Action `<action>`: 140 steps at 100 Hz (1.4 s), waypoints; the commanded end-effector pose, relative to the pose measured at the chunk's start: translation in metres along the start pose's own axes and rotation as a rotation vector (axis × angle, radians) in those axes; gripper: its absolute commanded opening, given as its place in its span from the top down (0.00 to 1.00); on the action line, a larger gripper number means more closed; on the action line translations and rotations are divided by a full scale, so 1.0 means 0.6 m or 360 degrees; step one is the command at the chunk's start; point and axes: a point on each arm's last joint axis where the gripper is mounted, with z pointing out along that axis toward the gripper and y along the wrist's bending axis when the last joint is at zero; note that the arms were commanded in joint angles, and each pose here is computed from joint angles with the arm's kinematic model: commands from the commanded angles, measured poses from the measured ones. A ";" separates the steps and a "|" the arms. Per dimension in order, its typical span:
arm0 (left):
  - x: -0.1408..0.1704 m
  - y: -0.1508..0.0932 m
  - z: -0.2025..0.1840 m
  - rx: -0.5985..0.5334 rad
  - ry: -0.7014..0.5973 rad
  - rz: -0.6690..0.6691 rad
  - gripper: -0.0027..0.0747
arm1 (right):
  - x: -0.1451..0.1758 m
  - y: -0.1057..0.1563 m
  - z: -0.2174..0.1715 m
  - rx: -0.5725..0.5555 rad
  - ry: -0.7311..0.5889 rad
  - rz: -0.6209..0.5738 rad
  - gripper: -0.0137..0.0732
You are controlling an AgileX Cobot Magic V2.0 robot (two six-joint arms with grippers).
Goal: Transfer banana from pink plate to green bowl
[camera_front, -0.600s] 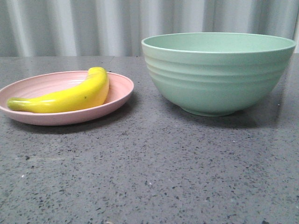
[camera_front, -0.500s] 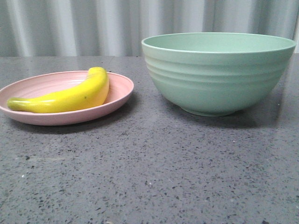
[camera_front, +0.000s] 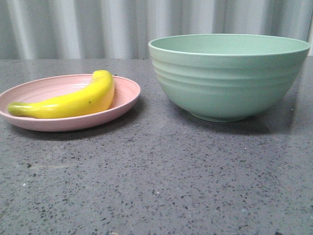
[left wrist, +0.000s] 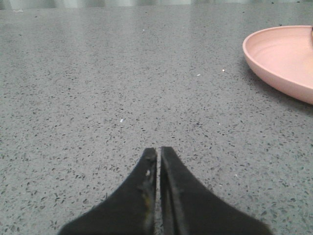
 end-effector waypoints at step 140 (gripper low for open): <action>-0.017 -0.001 -0.004 0.0021 -0.0240 -0.0004 0.99 | 0.008 -0.001 0.002 0.0007 -0.0015 -0.0007 0.91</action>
